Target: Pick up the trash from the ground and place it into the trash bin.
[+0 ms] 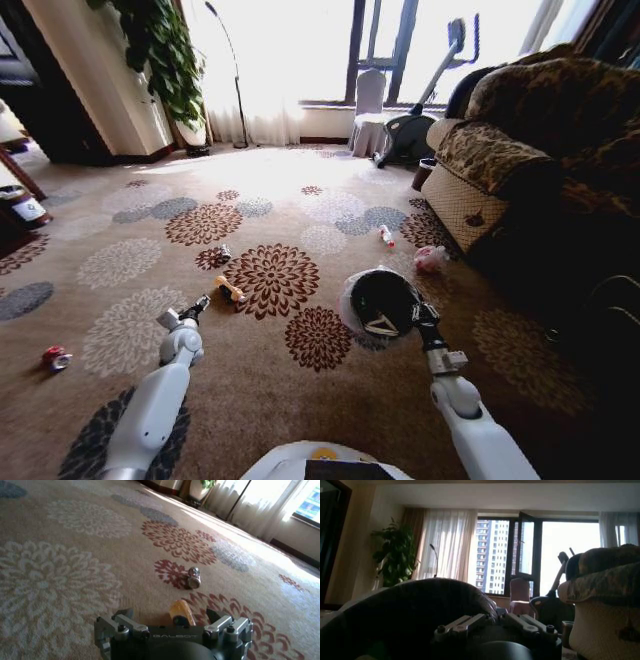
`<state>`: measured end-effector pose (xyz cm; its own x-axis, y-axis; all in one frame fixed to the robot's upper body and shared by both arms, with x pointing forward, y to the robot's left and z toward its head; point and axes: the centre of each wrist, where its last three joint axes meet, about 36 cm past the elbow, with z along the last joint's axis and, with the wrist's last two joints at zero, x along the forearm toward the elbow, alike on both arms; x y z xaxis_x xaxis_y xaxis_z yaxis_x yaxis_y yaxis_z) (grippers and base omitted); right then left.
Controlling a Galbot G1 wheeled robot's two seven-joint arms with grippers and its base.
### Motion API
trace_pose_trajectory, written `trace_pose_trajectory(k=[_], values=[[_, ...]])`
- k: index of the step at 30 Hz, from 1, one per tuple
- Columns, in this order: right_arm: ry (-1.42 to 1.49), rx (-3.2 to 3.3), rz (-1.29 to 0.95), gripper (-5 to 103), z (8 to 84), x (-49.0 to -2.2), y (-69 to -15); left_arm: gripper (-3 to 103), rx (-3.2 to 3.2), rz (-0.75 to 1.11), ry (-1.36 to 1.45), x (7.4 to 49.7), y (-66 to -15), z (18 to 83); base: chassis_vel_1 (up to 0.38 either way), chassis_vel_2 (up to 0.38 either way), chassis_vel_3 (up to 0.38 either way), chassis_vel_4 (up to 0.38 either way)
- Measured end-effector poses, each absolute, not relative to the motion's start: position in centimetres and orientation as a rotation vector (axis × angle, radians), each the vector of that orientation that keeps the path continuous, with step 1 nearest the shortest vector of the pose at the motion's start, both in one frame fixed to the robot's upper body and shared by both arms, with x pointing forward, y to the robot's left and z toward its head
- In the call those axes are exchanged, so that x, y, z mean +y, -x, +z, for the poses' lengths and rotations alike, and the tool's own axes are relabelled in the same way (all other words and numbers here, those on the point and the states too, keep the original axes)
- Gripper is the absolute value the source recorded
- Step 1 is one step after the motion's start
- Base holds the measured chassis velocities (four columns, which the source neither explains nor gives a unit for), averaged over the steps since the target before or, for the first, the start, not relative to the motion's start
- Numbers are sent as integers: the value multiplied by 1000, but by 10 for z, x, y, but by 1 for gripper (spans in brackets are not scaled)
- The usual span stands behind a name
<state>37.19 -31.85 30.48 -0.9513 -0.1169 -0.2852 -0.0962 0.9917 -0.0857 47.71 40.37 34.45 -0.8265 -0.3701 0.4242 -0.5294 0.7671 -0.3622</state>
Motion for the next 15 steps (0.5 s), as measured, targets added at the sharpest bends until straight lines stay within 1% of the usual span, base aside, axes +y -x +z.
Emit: trace_pose_trajectory(k=[8,12,15], values=[[155,2837,-94,0,306,-316,-363,99,-2603,686,-688,405,-491,333,-58,-28,32,18],[185,2835,-77,0,305,-309,-367,99,-2593,684,-708,411,-488,330,-30,58,36,-59],[194,2837,-68,0,304,-307,-368,99,-2585,679,-714,412,-488,327,-78,118,104,-95]])
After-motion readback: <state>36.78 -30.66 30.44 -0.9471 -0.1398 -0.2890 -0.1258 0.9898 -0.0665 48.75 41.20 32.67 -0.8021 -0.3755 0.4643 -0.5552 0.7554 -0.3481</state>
